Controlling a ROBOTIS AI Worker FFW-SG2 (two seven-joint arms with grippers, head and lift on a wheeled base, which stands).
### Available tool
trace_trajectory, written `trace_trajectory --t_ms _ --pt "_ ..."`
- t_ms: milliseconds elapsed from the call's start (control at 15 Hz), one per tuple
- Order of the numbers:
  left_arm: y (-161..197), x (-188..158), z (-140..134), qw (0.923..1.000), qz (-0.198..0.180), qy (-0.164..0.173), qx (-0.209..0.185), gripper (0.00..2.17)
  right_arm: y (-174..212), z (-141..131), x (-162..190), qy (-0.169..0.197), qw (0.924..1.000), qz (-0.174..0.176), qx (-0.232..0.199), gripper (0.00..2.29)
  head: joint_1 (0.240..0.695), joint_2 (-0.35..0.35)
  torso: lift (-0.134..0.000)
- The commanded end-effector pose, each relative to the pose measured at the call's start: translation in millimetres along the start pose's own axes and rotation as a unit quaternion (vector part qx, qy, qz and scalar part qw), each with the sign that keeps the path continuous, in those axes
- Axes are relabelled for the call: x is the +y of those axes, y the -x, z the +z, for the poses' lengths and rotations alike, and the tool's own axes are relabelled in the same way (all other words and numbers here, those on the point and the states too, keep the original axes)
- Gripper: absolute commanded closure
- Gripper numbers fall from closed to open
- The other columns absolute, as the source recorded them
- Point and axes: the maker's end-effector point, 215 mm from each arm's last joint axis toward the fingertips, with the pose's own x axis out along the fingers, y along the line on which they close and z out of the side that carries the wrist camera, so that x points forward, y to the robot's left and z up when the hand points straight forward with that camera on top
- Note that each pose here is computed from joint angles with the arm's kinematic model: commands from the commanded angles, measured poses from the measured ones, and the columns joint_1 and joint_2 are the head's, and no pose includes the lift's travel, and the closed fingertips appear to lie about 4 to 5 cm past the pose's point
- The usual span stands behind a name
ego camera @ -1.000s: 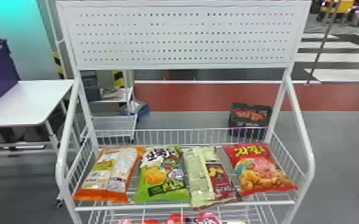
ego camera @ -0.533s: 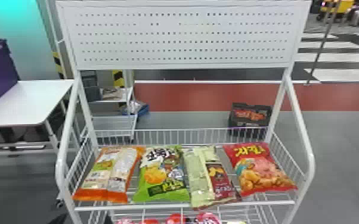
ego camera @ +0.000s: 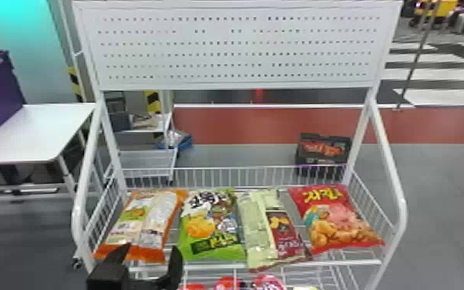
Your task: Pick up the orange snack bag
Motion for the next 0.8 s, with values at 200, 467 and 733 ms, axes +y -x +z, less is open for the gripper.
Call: trace_trajectory --t_ms 200,467,733 --pt "-42 3 -6 0.9997 0.007 -0.007 0.024 0.09 -1 -3 1 0.0 1.0 0.002 0.002 0.17 0.499 0.0 0.0" --pt "-61 11 -10 0.9991 0.015 -0.013 0.037 0.09 -1 -3 0 0.0 1.0 0.003 0.003 0.17 0.499 0.0 0.0" --pt "-67 17 -14 0.9986 0.021 -0.016 0.047 0.1 -2 -2 0 0.001 1.0 0.002 0.002 0.17 0.499 0.0 0.0"
